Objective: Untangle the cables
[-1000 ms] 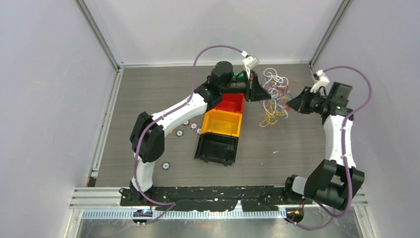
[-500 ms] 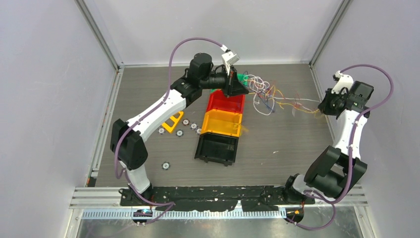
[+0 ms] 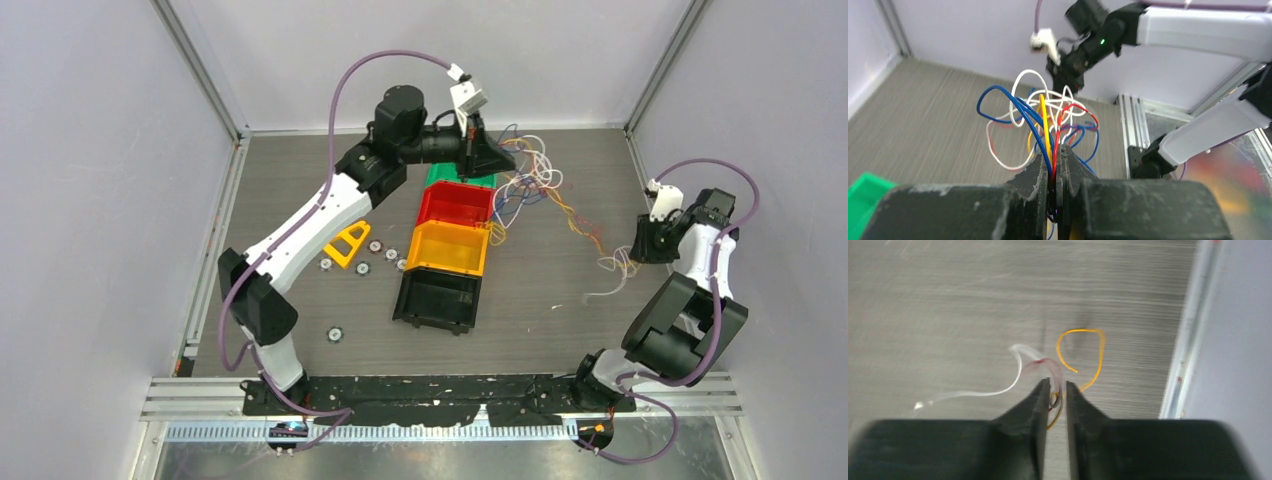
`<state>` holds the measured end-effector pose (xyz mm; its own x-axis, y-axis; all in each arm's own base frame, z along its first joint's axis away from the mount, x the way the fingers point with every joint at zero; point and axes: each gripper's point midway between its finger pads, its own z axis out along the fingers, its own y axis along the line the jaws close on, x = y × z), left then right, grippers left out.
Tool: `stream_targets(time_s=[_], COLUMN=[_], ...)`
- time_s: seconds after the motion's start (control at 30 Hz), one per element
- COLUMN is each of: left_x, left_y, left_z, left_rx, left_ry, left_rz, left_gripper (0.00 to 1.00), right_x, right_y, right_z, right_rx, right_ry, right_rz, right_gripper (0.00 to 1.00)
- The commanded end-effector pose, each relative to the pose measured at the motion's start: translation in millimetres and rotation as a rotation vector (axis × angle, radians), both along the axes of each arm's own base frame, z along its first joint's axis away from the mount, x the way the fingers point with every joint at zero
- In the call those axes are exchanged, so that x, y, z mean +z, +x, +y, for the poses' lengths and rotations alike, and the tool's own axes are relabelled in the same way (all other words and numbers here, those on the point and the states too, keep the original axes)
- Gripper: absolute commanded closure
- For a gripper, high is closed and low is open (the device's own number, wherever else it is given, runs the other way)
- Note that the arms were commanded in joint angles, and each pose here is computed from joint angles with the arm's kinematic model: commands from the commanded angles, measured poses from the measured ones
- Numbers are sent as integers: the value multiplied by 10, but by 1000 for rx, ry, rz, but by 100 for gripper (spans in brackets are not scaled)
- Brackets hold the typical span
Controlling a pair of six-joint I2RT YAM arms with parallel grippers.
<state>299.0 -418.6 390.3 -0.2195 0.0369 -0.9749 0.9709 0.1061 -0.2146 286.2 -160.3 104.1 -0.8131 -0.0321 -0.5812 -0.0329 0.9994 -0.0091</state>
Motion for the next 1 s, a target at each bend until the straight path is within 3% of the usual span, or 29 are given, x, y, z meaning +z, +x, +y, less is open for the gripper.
stream_targets(time_s=[0.0, 0.03, 0.1, 0.23, 0.33, 0.53, 0.67, 0.97], left_x=[571, 585, 529, 109, -186, -401, -428, -219], left_y=[-264, -249, -240, -91, -27, -194, -396, -663], left_z=[-342, -444, -611, -846, -920, -1012, -1042, -961], left_rx=[-100, -110, -131, -129, -127, -198, -288, -436], left_ry=[-140, -150, -150, -93, -49, -16, -19, -83], left_rz=[-99, -93, -65, 20, 50, 58, 54, 17], left_gripper=[100, 100, 100, 100, 100, 100, 100, 98], right_x=[221, 330, 575, 1250, 1712, 2168, 2184, 1791], right_y=[-97, -120, -141, -128, -152, -276, -137, 111], right_z=[527, 631, 769, 974, 1107, 1635, 1925, 2142], right_rx=[191, 211, 252, 347, 404, 535, 583, 666], right_ry=[207, 262, 322, 348, 331, 463, 482, 284], right_rz=[2, 4, -14, -137, -234, -342, -372, -409], right_gripper=[58, 34, 16, 3, 2, 5, 5, 1])
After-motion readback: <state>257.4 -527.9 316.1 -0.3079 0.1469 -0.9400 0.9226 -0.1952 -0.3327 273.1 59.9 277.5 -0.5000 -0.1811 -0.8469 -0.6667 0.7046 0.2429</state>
